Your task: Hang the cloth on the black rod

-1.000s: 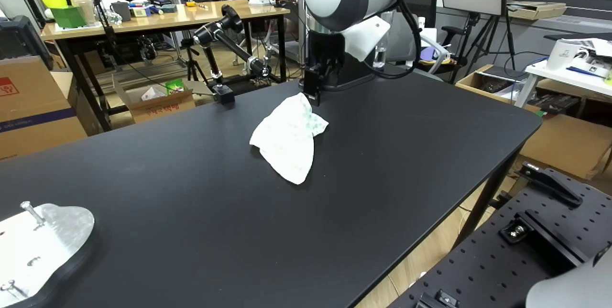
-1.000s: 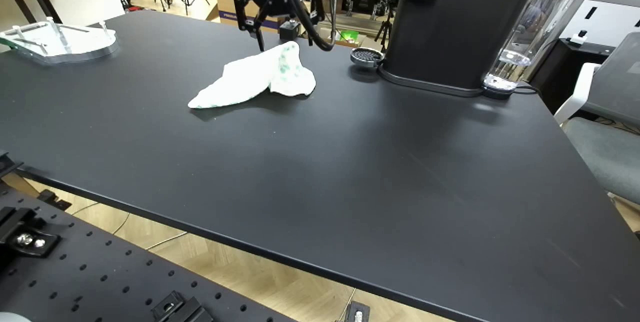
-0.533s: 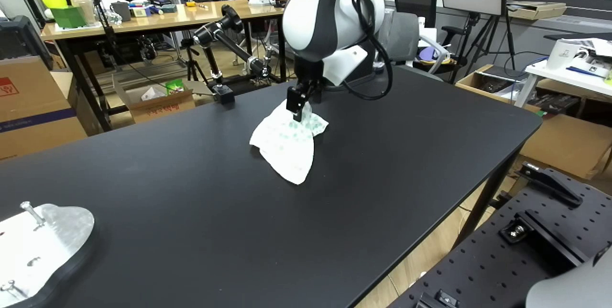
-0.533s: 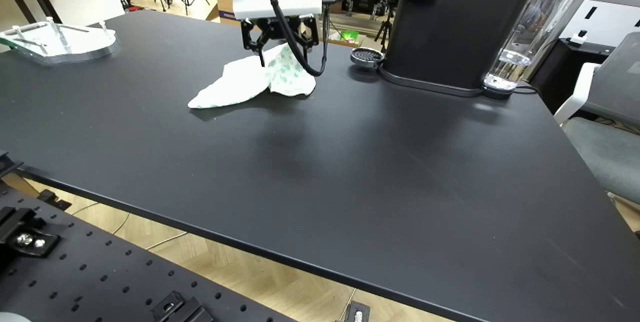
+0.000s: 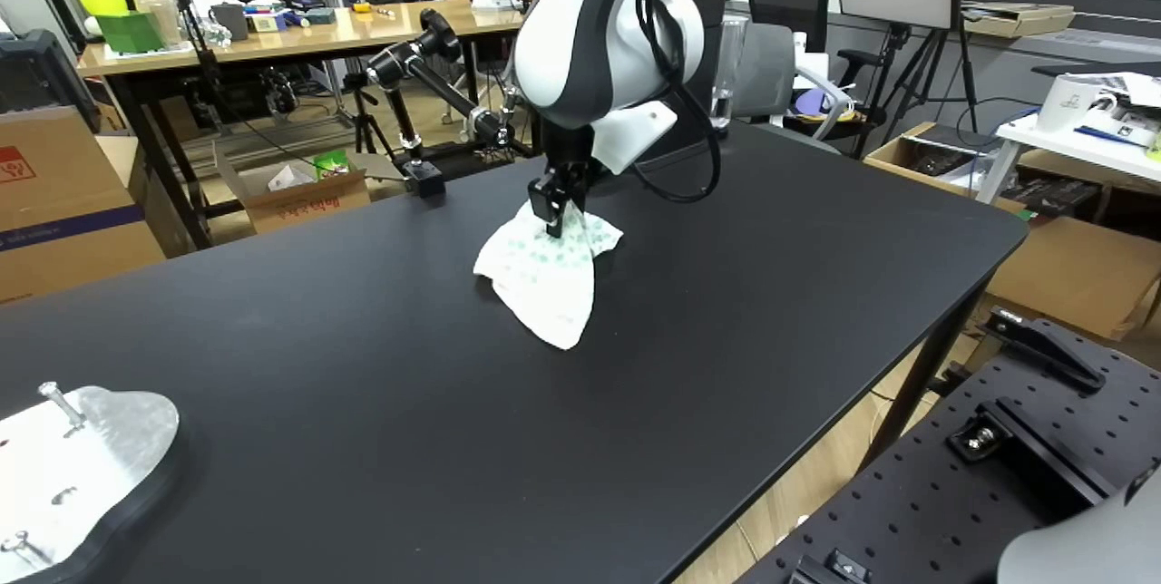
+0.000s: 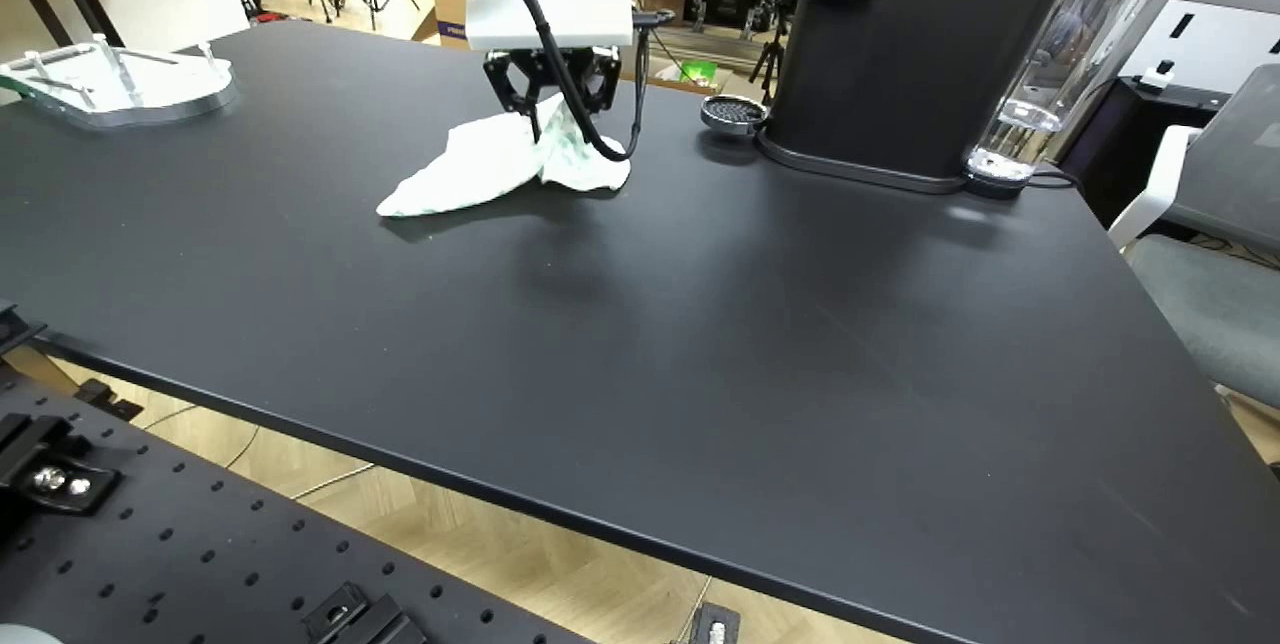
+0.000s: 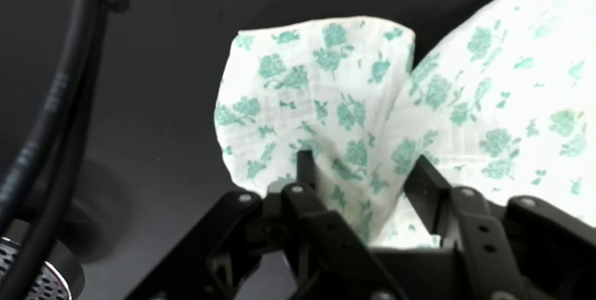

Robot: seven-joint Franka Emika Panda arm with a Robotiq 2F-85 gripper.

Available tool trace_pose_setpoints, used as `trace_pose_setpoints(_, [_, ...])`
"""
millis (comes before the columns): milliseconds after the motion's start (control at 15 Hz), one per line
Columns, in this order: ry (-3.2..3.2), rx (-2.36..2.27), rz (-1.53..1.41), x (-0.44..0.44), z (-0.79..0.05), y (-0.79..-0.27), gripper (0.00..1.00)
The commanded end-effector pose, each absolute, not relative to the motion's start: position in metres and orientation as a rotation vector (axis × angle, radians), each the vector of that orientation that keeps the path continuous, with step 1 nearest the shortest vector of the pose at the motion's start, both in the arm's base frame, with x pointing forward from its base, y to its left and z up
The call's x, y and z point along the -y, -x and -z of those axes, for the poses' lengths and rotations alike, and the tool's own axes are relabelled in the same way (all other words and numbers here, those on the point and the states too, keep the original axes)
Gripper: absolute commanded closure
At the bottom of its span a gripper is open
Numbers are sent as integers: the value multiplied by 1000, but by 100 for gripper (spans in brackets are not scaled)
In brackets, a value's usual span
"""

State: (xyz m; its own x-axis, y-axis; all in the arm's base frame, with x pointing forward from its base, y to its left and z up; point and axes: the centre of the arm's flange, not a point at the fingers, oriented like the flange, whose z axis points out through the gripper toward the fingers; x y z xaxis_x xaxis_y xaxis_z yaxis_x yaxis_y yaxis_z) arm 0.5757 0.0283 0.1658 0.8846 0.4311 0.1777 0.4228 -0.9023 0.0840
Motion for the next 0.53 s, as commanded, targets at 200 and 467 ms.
trace_pose_setpoints(200, [-3086,-511,-269,-31,-185,-583,95])
trace_pose_setpoints(467, [-3118,-304,-243,-35,-214,-582,100])
